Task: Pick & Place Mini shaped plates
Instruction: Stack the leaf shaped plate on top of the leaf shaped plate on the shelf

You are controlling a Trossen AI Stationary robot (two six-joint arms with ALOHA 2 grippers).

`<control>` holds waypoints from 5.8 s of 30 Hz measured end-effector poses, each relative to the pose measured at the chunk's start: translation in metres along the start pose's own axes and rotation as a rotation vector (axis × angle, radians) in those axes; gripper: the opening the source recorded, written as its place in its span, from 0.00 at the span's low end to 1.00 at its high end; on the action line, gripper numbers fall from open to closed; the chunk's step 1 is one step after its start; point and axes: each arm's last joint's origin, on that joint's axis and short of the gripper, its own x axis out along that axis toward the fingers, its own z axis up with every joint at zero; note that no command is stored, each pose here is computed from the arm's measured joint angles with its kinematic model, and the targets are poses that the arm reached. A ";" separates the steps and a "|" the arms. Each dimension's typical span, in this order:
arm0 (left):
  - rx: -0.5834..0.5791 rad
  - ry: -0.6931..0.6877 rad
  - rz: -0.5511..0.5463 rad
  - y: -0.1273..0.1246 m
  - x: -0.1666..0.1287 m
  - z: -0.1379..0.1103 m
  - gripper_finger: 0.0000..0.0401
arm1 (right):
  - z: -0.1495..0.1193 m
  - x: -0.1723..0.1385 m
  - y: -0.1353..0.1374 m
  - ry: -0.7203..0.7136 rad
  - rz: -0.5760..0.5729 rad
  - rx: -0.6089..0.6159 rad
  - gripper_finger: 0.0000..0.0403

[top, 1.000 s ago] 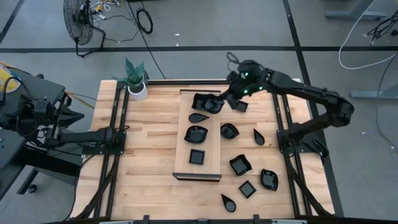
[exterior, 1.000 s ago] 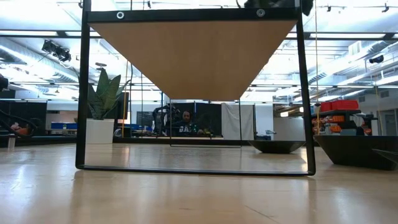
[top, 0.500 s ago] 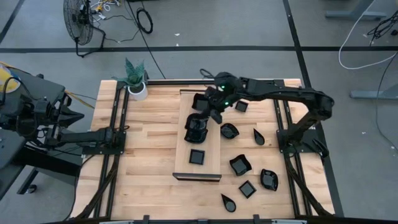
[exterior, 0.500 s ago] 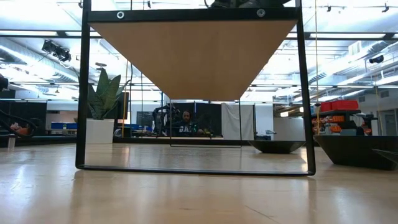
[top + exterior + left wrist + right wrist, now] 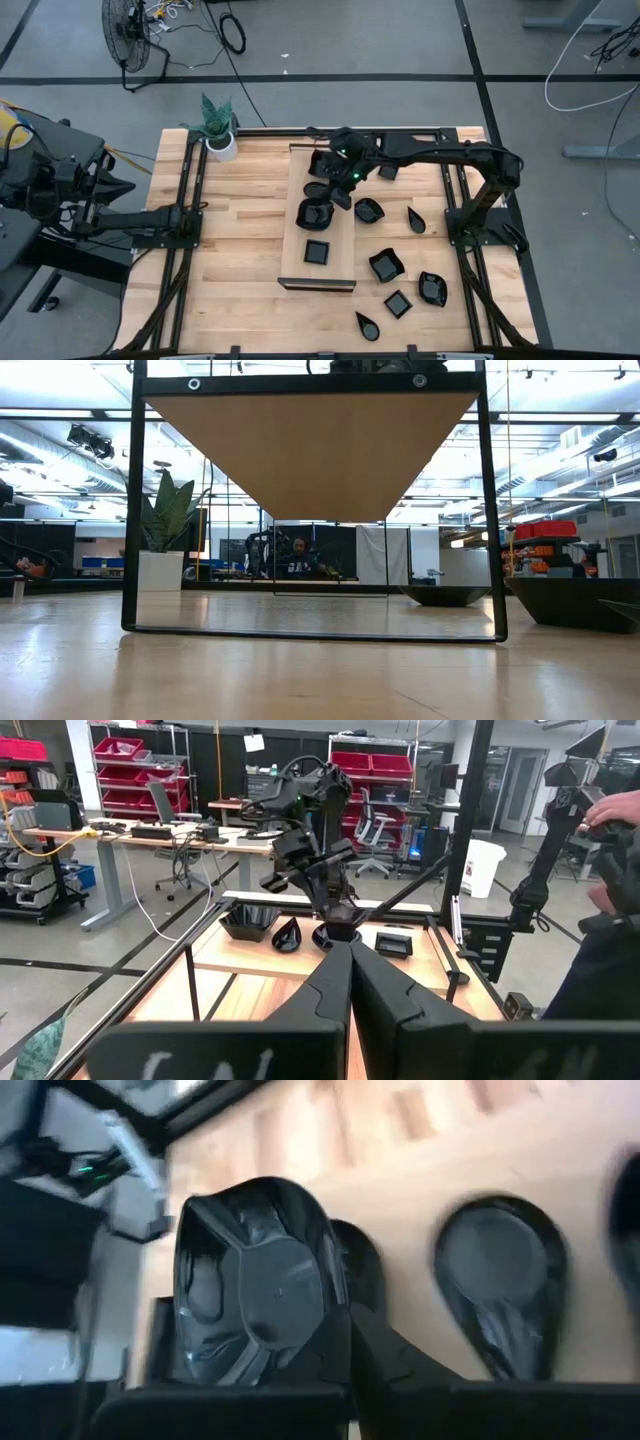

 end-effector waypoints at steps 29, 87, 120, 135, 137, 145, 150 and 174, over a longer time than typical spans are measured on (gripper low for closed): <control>0.000 -0.001 0.000 0.000 0.000 0.000 0.04 | -0.006 0.004 0.004 0.022 -0.104 0.123 0.11; 0.000 0.000 0.000 0.000 0.000 0.000 0.04 | -0.188 -0.012 -0.070 0.014 -0.520 0.465 0.36; 0.000 -0.001 0.000 0.000 0.000 0.000 0.03 | -0.193 0.024 -0.092 0.076 -0.522 0.536 0.22; 0.000 0.000 0.000 0.000 0.000 0.000 0.03 | -0.192 0.024 -0.092 0.070 -0.519 0.559 0.05; 0.000 -0.001 0.000 0.000 0.000 0.000 0.04 | -0.192 0.024 -0.092 0.070 -0.519 0.559 0.04; 0.000 0.000 0.000 0.000 0.000 0.000 0.04 | -0.192 0.024 -0.092 0.073 -0.507 0.561 0.01; 0.000 0.000 0.000 0.000 0.000 0.000 0.03 | -0.191 0.021 -0.090 0.057 -0.504 0.580 0.01; 0.001 0.000 0.000 0.000 0.000 0.000 0.04 | -0.173 -0.044 -0.055 -0.055 -0.580 0.613 0.00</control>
